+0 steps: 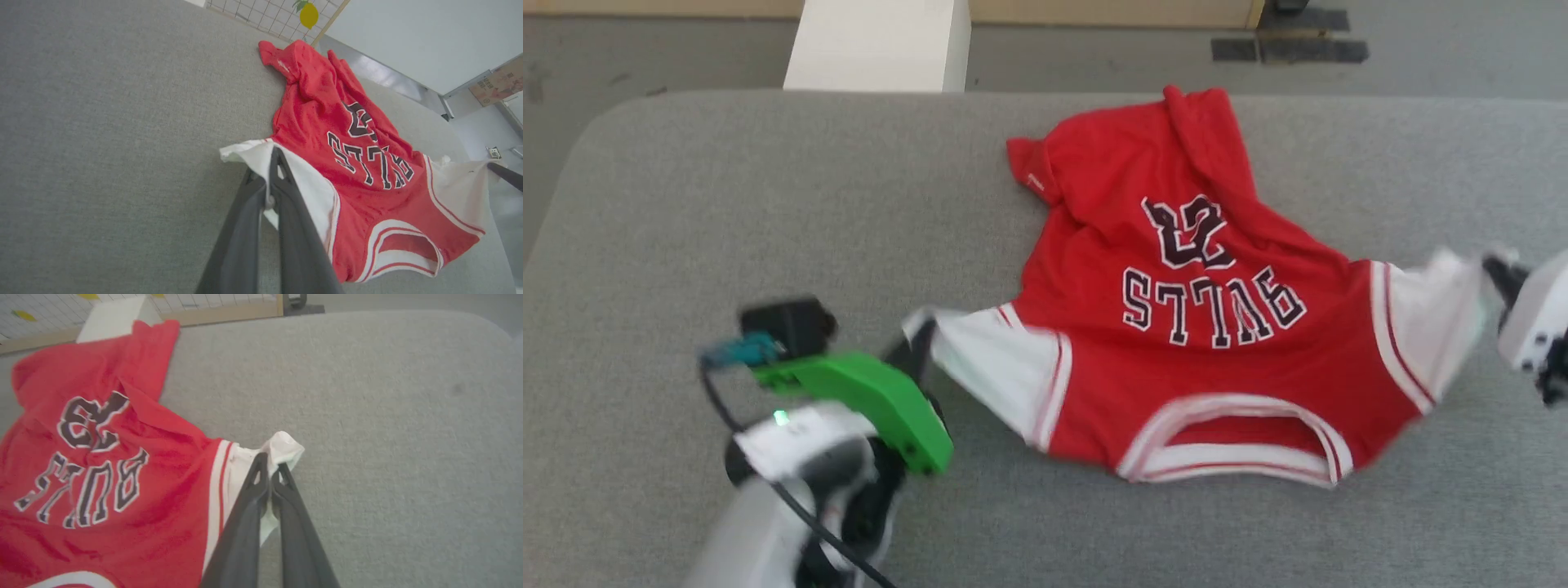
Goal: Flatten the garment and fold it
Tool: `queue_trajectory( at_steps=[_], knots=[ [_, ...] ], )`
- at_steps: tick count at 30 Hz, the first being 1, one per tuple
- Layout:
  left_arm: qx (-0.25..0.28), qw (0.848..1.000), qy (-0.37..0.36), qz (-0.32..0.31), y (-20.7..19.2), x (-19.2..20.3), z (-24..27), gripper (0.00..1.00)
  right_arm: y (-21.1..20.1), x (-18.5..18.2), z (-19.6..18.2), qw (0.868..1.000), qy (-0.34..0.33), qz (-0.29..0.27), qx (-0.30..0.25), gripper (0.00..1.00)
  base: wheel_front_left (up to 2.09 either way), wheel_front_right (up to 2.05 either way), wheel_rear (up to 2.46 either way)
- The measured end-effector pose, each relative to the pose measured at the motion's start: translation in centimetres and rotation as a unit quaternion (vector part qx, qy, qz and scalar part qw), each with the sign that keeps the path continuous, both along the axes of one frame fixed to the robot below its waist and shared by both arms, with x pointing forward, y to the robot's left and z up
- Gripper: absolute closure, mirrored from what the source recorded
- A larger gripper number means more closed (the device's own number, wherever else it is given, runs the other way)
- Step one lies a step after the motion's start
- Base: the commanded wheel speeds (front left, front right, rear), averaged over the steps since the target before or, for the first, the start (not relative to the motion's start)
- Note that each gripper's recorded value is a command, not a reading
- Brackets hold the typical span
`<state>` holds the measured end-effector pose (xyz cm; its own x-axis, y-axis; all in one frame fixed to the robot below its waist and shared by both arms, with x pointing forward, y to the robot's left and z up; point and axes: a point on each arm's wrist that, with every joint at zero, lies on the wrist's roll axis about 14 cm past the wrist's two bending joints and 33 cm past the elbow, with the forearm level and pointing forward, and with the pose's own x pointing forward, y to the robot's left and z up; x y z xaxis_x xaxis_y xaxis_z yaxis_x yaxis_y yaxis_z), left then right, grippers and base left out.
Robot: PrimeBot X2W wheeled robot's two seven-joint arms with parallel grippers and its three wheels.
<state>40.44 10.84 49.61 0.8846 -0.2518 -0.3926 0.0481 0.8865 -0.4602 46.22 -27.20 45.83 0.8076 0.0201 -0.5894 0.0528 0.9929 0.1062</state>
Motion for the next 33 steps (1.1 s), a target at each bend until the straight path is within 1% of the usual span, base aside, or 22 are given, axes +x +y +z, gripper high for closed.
queue_trajectory(
  at_steps=[1, 3, 5, 7, 8, 9, 10, 12, 16, 19, 21, 22, 24, 27, 30, 33],
  knots=[
    [-0.006, 1.0, -0.025, 0.001, 0.2, 0.7, 1.6, 1.0, 0.6, 0.6, 1.8, 0.999, -0.028, 0.002, 0.021, 1.0, 0.0, 0.0, 0.0],
    [0.002, 0.997, -0.071, -0.002, 0.8, 1.8, 4.5, 1.0, 1.8, 1.5, 5.4, 0.995, -0.082, 0.011, 0.053, 1.0, 0.0, 0.0, 0.0],
    [0.001, 0.992, -0.128, 0.003, 1.5, 3.0, 8.4, 1.0, 2.7, 2.1, 9.9, 0.987, -0.144, 0.024, 0.074, 1.0, 0.0, 0.0, 0.0],
    [0.003, 0.983, -0.185, 0.011, 2.3, 3.8, 12.4, 1.0, 3.2, 2.3, 14.1, 0.976, -0.197, 0.035, 0.079, 1.0, 0.0, 0.0, 0.0],
    [0.002, 0.978, -0.209, 0.014, 2.5, 4.0, 14.2, 1.0, 3.3, 2.3, 16.0, 0.971, -0.223, 0.038, 0.08, 1.0, 0.0, 0.0, 0.0],
    [0.005, 0.969, -0.245, 0.02, 3.0, 4.3, 16.7, 1.0, 3.4, 2.2, 18.8, 0.961, -0.258, 0.042, 0.085, 1.0, 0.0, 0.0, 0.0],
    [0.004, 0.963, -0.269, 0.024, 3.3, 4.3, 18.5, 1.0, 3.5, 2.0, 20.5, 0.955, -0.279, 0.044, 0.086, 1.0, 0.0, 0.0, 0.0],
    [0.009, 0.947, -0.321, 0.029, 3.8, 4.2, 22.5, 1.0, 3.6, 1.3, 24.6, 0.938, -0.33, 0.048, 0.089, 1.0, 0.0, 0.0, 0.0],
    [0.009, 0.922, -0.385, 0.036, 4.3, 3.6, 28.2, 1.0, 3.6, -0.3, 31.0, 0.907, -0.407, 0.05, 0.096, 1.0, 0.0, 0.0, 0.0],
    [0.015, 0.911, -0.41, 0.039, 4.6, 3.5, 30.9, 1.0, 3.7, -1.3, 34.3, 0.891, -0.441, 0.052, 0.092, 1.0, 0.0, 0.0, 0.0],
    [0.018, 0.906, -0.42, 0.04, 4.8, 3.9, 32.2, 1.0, 3.6, -1.5, 35.6, 0.885, -0.454, 0.052, 0.087, 1.0, 0.0, 0.0, 0.0],
    [0.021, 0.905, -0.423, 0.04, 4.9, 4.2, 32.7, 1.0, 3.7, -1.4, 36.2, 0.883, -0.457, 0.052, 0.089, 1.0, 0.0, 0.0, 0.0],
    [0.023, 0.906, -0.42, 0.041, 5.0, 5.0, 33.1, 1.0, 3.8, -1.0, 36.7, 0.883, -0.458, 0.052, 0.088, 1.0, 0.0, 0.0, 0.0],
    [0.009, 0.917, -0.396, 0.036, 4.9, 6.9, 32.7, 1.0, 4.0, 0.3, 36.9, 0.891, -0.447, 0.054, 0.063, 1.0, 0.0, 0.0, 0.0],
    [0.016, 0.929, -0.368, 0.035, 4.7, 9.4, 31.4, 1.0, 4.1, 2.1, 37.0, 0.897, -0.437, 0.054, 0.034, 1.0, 0.0, 0.0, 0.0],
    [0.02, 0.935, -0.353, 0.042, 4.8, 11.8, 30.8, 1.0, 4.6, 4.2, 37.0, 0.902, -0.426, 0.059, 0.009, 1.0, 0.0, 0.0, 0.0]
  ],
)
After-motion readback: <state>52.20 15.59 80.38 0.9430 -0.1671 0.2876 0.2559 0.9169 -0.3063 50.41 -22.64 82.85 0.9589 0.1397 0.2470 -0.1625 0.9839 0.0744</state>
